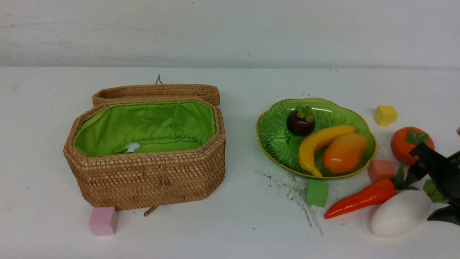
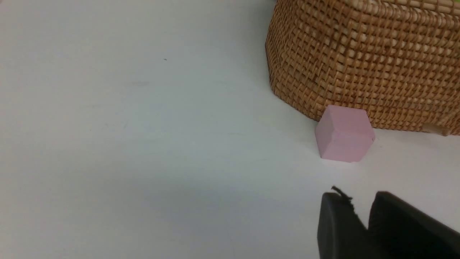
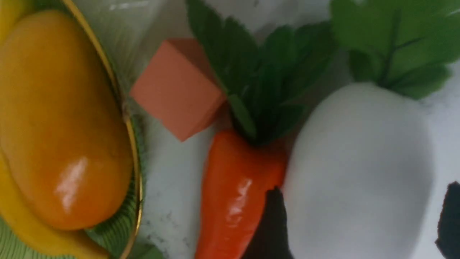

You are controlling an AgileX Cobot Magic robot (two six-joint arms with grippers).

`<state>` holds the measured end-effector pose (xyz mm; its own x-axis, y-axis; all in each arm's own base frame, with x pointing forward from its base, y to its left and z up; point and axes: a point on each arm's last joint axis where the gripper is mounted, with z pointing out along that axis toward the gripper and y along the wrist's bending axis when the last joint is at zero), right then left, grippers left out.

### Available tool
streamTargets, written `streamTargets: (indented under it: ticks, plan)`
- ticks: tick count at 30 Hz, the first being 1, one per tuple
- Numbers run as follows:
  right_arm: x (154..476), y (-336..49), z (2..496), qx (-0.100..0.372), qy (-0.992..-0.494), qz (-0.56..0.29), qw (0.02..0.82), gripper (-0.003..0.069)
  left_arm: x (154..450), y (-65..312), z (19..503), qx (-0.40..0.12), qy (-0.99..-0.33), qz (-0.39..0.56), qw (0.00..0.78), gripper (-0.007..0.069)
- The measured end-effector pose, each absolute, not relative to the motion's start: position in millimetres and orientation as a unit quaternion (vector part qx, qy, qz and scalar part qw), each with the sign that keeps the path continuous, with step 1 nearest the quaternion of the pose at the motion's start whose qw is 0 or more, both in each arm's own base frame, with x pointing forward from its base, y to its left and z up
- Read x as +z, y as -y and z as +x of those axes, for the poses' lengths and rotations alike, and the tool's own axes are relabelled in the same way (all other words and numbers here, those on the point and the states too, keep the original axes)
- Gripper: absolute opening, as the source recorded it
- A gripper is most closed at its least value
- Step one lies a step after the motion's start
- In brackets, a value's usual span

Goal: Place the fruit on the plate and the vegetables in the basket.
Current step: Take a daikon with your right arm and place it on the basket on the left.

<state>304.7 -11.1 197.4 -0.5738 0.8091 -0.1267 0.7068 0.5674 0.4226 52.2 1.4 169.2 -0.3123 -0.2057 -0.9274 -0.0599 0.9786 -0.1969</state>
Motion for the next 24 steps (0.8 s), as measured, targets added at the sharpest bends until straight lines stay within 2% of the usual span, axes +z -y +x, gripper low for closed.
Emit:
streamTargets:
  ticks: [7,14,19,24]
  plan:
    - [174,10,312,0.165,-0.881,0.424,0.128,0.058,169,-1,52,-0.063,-0.808,-0.082,0.581,0.0142]
    - [173,12,312,0.146,-0.894,0.404,0.131,0.0554,169,-1,52,-0.063,-0.808,-0.082,0.581,0.0144]
    - [182,14,306,0.127,-0.907,0.377,0.14,0.0554,169,-1,52,-0.063,-0.808,-0.082,0.581,0.0145]
    - [218,13,296,0.139,-0.903,0.355,0.199,0.0554,169,-1,52,-0.063,-0.808,-0.082,0.581,0.0151]
